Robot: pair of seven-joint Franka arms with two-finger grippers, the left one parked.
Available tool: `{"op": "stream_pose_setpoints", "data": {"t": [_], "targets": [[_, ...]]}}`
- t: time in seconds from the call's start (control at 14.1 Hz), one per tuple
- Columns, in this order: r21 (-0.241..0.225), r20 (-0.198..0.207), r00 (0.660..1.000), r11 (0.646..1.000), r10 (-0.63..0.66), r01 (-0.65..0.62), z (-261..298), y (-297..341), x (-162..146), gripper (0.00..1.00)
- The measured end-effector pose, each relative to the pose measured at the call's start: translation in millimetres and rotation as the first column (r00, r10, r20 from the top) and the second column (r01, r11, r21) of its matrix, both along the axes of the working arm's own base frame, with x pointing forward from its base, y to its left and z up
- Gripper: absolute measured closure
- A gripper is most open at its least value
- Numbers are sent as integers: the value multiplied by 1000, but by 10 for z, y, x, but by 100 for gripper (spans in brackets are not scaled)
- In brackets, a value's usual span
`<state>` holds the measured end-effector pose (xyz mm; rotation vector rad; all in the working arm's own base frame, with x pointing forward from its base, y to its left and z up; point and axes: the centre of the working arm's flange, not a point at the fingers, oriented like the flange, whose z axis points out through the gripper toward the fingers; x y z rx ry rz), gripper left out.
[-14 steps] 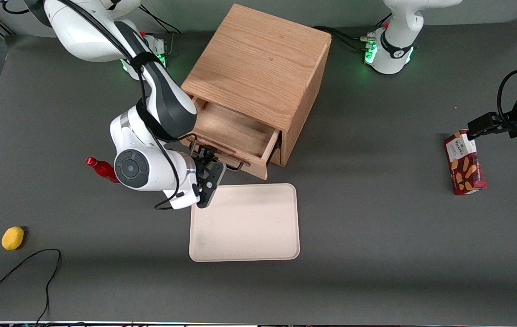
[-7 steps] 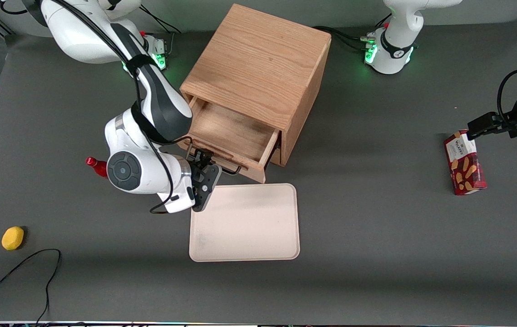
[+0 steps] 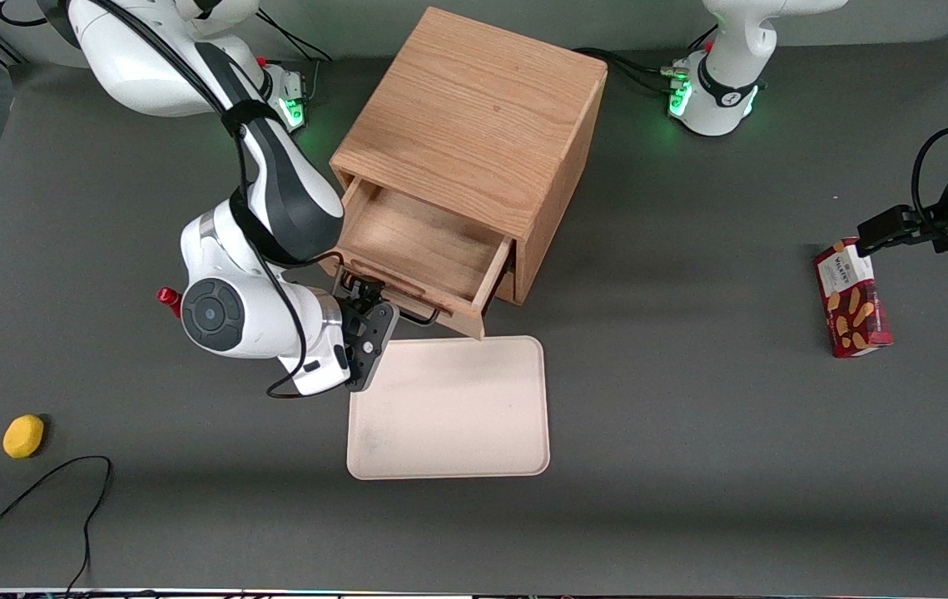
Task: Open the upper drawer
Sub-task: 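Pull the upper drawer outward by its handle with the right gripper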
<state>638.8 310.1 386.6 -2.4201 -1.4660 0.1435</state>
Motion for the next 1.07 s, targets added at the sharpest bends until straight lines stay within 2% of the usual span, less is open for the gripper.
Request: {"op": "stream_pose_setpoints", "data": {"t": [1.07], "targets": [[26, 58, 998, 999, -32, 30, -80, -312, 249, 0]]}}
